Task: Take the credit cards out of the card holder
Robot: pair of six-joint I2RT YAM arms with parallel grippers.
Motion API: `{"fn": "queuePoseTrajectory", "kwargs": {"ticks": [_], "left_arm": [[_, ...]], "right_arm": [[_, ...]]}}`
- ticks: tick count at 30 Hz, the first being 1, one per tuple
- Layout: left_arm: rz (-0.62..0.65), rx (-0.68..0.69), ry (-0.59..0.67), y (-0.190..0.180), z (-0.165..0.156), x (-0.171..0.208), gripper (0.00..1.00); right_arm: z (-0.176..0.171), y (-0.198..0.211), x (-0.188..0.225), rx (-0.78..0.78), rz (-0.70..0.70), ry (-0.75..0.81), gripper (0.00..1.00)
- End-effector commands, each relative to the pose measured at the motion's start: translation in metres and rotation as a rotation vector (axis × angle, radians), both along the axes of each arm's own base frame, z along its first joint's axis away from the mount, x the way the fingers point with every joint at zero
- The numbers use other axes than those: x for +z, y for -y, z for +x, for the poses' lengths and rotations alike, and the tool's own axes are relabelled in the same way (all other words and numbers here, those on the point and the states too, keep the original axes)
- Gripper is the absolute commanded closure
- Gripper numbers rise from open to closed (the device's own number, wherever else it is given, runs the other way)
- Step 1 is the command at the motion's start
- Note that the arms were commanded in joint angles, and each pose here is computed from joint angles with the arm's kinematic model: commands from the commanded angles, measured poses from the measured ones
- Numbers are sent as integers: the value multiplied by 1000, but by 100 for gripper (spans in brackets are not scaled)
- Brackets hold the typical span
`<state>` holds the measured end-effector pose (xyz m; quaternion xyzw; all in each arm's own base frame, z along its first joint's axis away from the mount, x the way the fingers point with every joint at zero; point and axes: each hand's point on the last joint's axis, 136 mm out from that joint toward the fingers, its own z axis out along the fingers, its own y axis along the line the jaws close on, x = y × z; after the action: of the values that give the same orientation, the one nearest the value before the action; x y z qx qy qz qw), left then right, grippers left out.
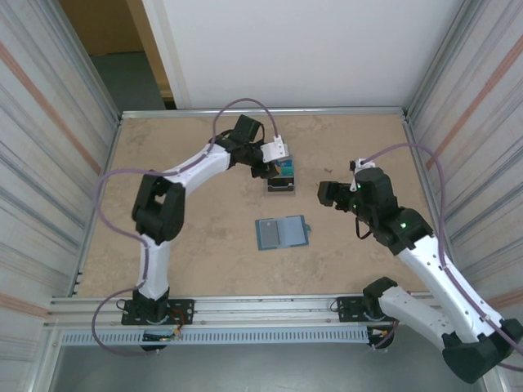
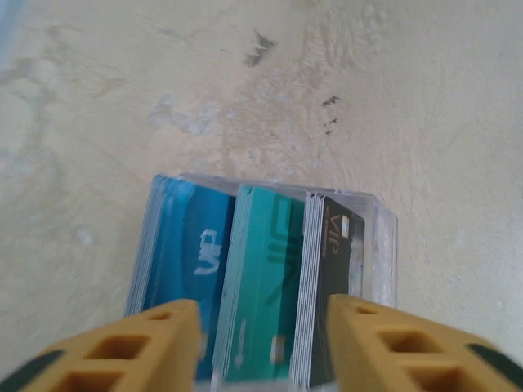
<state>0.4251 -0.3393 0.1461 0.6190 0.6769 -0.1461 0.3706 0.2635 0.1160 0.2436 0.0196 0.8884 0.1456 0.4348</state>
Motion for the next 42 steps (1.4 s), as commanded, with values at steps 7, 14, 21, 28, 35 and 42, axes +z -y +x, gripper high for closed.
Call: {"fn": "queuePoseTrajectory", "kwargs": {"ticks": [7,14,21,28,35,42], "left_arm": [[-238,607,162,-107,-24,82,2],[-407,1021,97,-193,-63,71,1],[-531,1187,49,-231,-93,53,1],[-487,1258,16,-244,-102,28,2],[-485,1266,10,-244,-100,25,1],[-457,1272,-2,-244,-98,19,1]], "right_arm": [[-12,-50,-49,76,-203,-182,32],[-28,-117,-110,226,-293,-367,41],[-43,-171,-158,365,-387,-480,54],[-45,-192,-197,410,-422,-576,63],[-40,-194,-211,406,-349,-624,55],[-43,-191,-219,400,-336,-650,47]]}}
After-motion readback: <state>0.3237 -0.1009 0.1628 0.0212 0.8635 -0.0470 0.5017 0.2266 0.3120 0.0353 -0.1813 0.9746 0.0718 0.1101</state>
